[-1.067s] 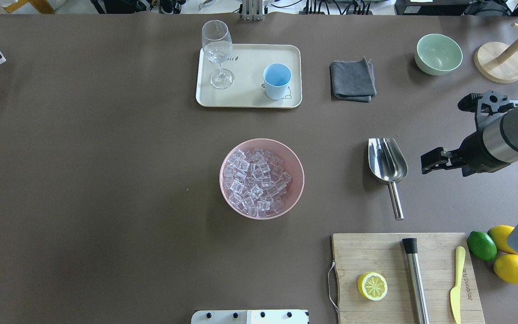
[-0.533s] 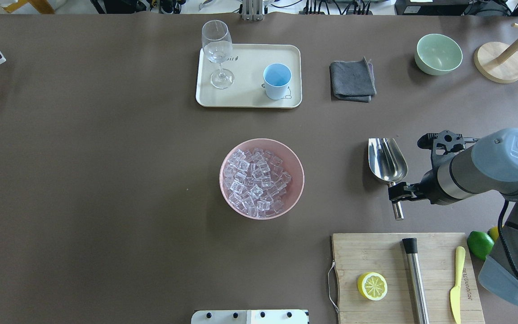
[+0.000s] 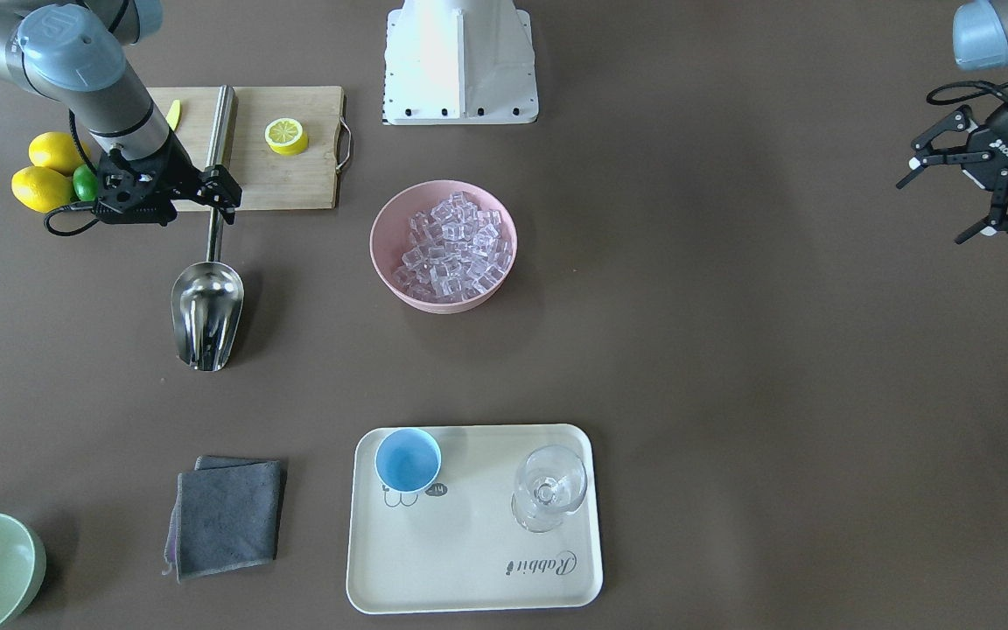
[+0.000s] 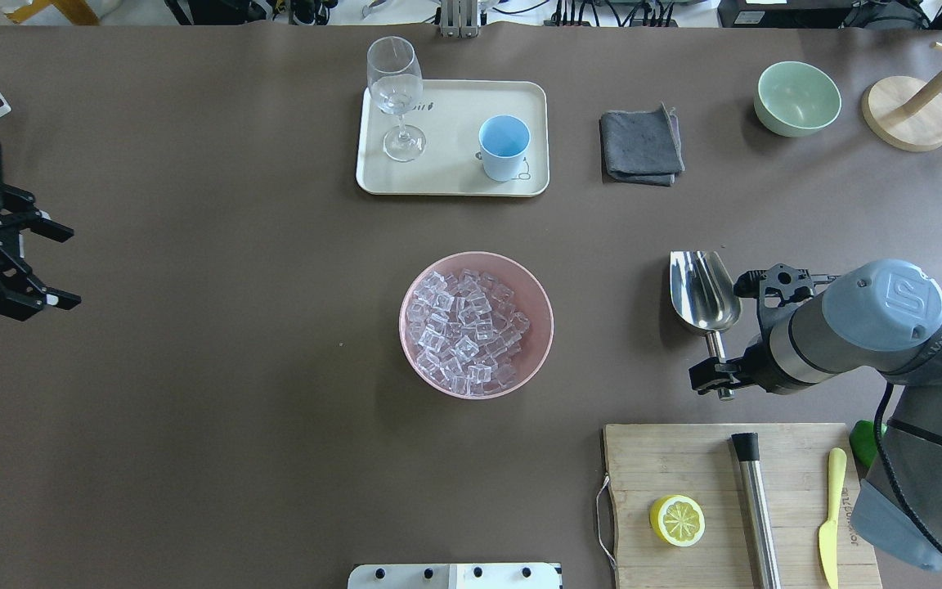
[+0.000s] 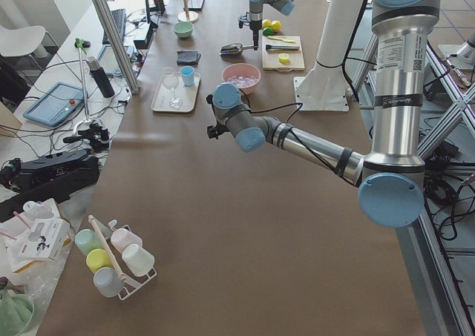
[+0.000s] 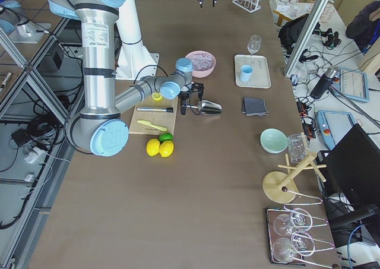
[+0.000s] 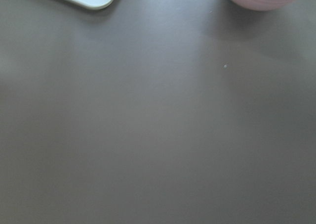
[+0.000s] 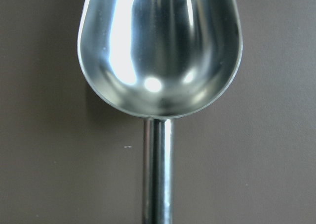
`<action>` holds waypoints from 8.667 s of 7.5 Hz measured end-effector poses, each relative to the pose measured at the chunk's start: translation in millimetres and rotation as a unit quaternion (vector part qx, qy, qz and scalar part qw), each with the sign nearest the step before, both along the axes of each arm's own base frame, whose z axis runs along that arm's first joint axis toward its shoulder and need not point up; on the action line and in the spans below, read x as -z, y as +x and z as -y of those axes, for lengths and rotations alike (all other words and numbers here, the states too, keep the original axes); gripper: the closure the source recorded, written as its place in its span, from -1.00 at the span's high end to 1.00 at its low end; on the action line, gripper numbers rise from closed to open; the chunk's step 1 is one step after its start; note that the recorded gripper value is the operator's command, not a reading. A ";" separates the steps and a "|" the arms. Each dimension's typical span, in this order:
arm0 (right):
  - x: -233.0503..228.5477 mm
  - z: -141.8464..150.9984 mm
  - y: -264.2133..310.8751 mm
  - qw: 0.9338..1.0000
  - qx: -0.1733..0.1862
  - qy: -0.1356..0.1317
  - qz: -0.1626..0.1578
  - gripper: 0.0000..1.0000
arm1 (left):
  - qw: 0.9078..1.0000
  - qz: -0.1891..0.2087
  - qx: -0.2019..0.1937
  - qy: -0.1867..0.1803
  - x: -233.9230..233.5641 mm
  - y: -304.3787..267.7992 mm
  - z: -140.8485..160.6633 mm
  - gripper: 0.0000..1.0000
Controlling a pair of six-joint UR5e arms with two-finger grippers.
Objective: Put ice in cup with scoop
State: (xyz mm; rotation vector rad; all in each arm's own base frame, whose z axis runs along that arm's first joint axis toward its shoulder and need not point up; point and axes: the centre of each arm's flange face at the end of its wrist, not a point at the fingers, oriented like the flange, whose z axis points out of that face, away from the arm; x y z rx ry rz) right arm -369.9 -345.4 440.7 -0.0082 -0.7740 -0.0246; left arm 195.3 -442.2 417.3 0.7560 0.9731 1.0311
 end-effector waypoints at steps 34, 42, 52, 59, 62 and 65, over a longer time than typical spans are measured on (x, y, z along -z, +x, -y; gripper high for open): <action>71.6 78.1 129.1 0.991 0.075 0.108 -0.039 -1.00 | 0.967 -0.113 -0.045 0.222 93.0 299.1 -47.3 0.97; 74.0 111.9 203.5 0.950 0.252 0.169 -0.076 -1.00 | 0.961 -0.135 -0.044 0.238 88.4 313.0 -41.4 0.97; 216.1 95.6 114.0 0.858 0.434 0.241 -0.131 -1.00 | 0.980 -0.157 -0.022 0.120 92.0 337.1 -50.7 0.97; 307.7 69.0 -1.4 0.834 0.522 0.142 -0.107 -1.00 | 0.978 -0.167 -0.018 0.119 95.2 334.7 -50.0 0.97; 335.7 67.5 -44.4 0.822 0.541 0.093 -0.150 -1.00 | 0.978 -0.167 -0.012 0.121 96.0 334.9 -48.9 0.97; 345.2 65.6 -87.6 0.795 0.565 0.070 -0.209 -1.00 | 0.979 -0.166 -0.011 0.121 95.6 335.3 -49.2 0.97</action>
